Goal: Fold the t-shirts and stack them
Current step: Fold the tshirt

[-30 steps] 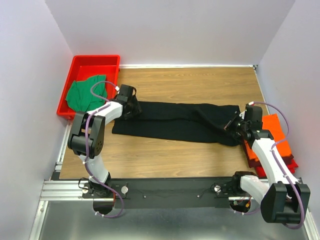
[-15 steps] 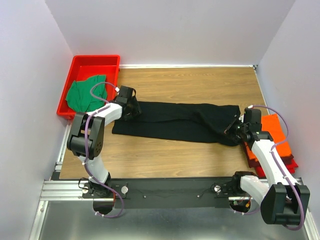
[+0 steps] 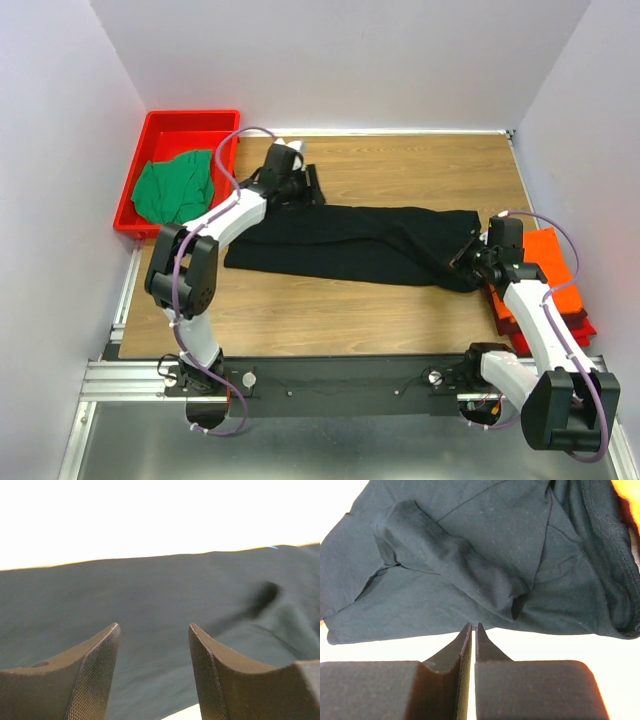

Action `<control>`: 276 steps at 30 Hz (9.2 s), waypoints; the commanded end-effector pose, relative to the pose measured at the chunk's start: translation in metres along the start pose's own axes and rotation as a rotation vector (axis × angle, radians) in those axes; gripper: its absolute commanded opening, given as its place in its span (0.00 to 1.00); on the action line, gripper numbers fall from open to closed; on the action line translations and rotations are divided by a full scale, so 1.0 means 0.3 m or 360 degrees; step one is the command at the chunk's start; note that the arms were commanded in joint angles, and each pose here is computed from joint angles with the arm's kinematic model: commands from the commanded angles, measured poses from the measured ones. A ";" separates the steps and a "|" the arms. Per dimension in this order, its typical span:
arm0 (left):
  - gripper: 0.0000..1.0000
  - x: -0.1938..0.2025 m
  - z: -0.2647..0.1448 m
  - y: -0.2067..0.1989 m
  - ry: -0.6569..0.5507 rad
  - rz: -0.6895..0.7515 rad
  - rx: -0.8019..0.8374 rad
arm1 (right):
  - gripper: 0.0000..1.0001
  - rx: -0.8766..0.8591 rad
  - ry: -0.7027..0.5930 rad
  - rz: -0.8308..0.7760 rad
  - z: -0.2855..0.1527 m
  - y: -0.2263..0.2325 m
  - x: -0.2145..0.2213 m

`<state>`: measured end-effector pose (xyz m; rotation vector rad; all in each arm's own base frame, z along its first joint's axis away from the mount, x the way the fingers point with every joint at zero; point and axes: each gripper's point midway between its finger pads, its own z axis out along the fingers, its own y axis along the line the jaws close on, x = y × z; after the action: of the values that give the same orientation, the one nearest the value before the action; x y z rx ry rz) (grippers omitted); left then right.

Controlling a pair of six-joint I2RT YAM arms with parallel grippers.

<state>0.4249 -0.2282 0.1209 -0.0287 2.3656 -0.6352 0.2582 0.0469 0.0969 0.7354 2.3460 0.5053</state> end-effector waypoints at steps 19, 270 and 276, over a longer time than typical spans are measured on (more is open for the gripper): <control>0.82 0.281 0.248 -0.652 0.0249 0.0401 0.0960 | 0.19 0.0095 -0.0051 -0.0042 0.007 -0.001 -0.068; 0.18 0.325 0.209 -0.523 0.0097 0.0115 0.0631 | 0.00 0.0581 -0.0406 -0.0228 0.289 0.118 -0.363; 0.26 0.311 0.210 -0.540 0.0095 0.0127 0.0663 | 0.00 0.0563 -0.0404 -0.0231 0.287 0.124 -0.364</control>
<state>0.3568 -0.4092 0.0703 0.2620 2.3143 -1.0719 0.3921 0.0232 0.0961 0.7258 2.2763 -0.0736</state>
